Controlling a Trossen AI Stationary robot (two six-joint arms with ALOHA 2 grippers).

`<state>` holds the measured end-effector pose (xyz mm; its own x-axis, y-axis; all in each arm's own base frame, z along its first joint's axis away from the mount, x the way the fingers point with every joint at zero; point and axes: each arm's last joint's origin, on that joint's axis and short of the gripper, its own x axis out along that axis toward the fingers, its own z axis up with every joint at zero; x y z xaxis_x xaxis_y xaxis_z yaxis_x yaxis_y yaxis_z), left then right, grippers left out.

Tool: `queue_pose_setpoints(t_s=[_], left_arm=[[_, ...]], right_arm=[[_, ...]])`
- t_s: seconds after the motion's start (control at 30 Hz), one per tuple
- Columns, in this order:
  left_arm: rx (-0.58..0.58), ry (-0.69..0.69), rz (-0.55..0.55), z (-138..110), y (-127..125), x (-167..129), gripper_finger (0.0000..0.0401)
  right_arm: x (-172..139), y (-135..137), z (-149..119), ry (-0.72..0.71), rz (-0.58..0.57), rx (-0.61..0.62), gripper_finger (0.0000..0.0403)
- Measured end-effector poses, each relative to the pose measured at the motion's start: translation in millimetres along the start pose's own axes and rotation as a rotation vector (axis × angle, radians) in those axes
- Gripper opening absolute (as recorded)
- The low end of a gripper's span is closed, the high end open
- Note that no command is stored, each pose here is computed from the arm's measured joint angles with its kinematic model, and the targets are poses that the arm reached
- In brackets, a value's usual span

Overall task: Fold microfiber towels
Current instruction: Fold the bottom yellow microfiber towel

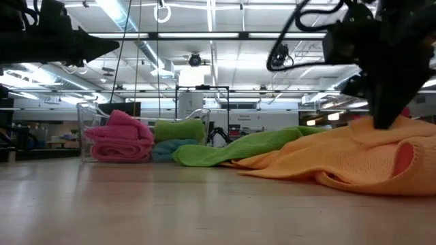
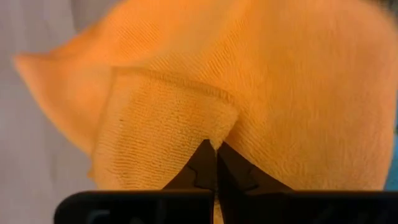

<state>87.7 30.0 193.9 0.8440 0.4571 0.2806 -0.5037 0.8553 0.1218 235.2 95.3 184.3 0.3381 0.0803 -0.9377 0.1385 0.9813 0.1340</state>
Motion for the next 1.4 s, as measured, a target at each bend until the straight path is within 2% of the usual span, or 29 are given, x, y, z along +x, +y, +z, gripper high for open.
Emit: queue_pose_setpoints(t_s=[0.27,0.5,0.63,0.83,1.17,1.4], left_arm=[[-0.034,0.004,-0.091,-1,-3,0,0.0046],[-0.164,0.032,-0.102,-4,-4,0,0.0035],[-0.237,0.033,-0.178,-3,-6,0,0.0026],[-0.297,0.031,-0.329,-2,-10,-2,0.0018],[-0.363,0.043,-0.337,-2,-10,-2,0.0029],[-0.409,0.011,-0.338,1,-10,-2,0.0015]], right_arm=[[-30,12,33,-0.158,-0.027,-0.162,0.0005],[-47,22,55,-0.330,-0.024,-0.342,0.0004],[-51,21,67,-0.438,-0.019,-0.411,0.0004],[-52,11,77,-0.477,-0.037,-0.445,0.0004],[-52,-6,85,-0.481,-0.050,-0.412,0.0011],[-58,-19,101,-0.605,-0.077,-0.405,0.0013]])
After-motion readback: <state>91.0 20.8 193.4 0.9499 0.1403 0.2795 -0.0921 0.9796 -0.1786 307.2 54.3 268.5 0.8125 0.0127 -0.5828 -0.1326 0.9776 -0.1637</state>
